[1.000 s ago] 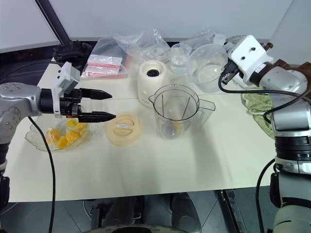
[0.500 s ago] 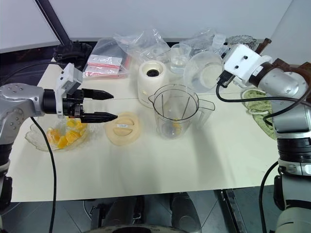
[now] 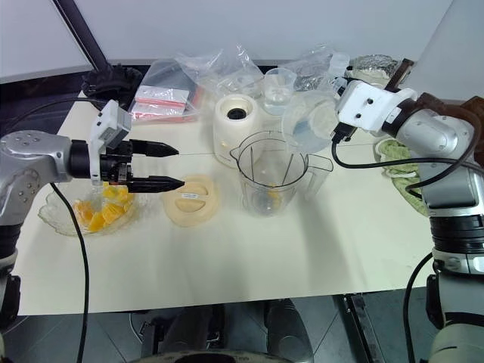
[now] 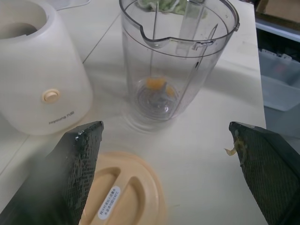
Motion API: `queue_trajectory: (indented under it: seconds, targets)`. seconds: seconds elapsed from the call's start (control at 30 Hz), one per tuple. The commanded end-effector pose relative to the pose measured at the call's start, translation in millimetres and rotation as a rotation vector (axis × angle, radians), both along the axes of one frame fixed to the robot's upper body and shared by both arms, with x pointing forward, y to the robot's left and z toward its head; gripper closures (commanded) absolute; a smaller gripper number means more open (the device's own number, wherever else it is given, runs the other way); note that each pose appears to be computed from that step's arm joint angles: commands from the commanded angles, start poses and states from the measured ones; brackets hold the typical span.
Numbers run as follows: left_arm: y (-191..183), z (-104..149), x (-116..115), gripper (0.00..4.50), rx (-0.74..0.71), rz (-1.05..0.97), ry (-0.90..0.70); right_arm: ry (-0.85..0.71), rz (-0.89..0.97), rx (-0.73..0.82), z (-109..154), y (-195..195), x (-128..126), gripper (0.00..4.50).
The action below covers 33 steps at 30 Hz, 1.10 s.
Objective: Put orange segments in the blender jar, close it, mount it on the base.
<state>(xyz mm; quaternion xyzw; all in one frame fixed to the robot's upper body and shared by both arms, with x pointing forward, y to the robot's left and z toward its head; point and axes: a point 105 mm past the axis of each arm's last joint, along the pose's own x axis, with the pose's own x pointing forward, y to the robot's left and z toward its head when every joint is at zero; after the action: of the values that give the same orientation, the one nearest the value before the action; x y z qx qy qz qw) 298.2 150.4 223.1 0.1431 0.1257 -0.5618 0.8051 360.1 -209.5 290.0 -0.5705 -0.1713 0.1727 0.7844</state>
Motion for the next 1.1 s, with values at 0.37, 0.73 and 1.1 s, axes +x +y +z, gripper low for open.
queue_trajectory:
  seconds: [0.37, 0.73, 1.1]
  targets:
    - [-0.9, 9.6, -0.5, 0.00, 0.004, -0.005, -0.043, -0.093, -0.017, -0.009, 17.1, -3.5, -5.1, 4.46]
    - [-2.5, 15.3, -0.9, 0.00, -0.030, -0.009, -0.042, 0.099, -0.019, 0.608, 22.2, -21.4, -4.0, 4.46]
    - [-11.6, 29.7, -7.5, 0.00, -0.125, -0.062, -0.023, 0.040, -0.357, 1.093, -5.4, -96.7, -21.8, 4.46]
